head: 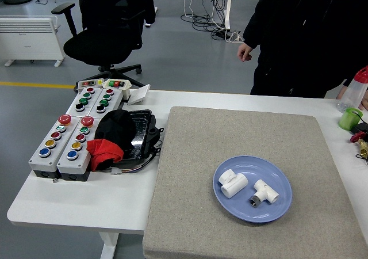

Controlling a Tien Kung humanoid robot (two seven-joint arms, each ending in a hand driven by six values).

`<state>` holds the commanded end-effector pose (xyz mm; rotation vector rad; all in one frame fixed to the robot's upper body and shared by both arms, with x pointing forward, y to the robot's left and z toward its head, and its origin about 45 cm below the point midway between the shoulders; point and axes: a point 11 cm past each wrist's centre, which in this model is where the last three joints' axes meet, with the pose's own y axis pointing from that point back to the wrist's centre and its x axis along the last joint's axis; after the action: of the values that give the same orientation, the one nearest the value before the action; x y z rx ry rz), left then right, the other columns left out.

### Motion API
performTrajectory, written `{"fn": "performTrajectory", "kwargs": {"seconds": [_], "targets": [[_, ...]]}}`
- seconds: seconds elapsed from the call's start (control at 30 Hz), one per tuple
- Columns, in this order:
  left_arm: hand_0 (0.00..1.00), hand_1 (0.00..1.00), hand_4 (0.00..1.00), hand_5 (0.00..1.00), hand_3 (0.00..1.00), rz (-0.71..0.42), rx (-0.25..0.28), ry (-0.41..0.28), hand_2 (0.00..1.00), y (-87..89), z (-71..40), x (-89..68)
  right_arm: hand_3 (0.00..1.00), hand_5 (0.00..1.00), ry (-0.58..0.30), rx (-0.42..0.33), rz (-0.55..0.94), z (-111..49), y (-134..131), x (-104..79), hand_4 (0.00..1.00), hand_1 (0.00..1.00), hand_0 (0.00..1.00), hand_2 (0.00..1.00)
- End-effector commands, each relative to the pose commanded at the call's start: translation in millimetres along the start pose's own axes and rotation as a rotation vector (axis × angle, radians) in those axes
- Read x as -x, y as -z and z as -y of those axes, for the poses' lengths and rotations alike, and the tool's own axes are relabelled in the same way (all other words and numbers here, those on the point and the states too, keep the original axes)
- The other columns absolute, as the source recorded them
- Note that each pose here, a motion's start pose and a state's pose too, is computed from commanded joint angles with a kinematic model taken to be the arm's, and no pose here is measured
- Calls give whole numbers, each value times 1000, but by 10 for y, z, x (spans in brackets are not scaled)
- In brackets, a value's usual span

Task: Pick pipe place plate twice

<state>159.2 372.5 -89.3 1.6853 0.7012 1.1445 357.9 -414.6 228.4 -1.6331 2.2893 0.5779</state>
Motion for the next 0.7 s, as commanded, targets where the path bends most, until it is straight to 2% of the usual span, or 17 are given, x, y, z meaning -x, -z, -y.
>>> {"fn": "performTrajectory", "kwargs": {"seconds": [0.3,0.7], "targets": [[653,631,387,998,552,-8,7,-3,632,-17,-2,-26,843,468,-64,21,48,-106,-111,-248,530,782,817,875],[653,630,387,998,550,-19,20,-14,631,-63,-12,-75,836,492,-111,35,74,-160,-215,-364,517,772,807,870]]}}
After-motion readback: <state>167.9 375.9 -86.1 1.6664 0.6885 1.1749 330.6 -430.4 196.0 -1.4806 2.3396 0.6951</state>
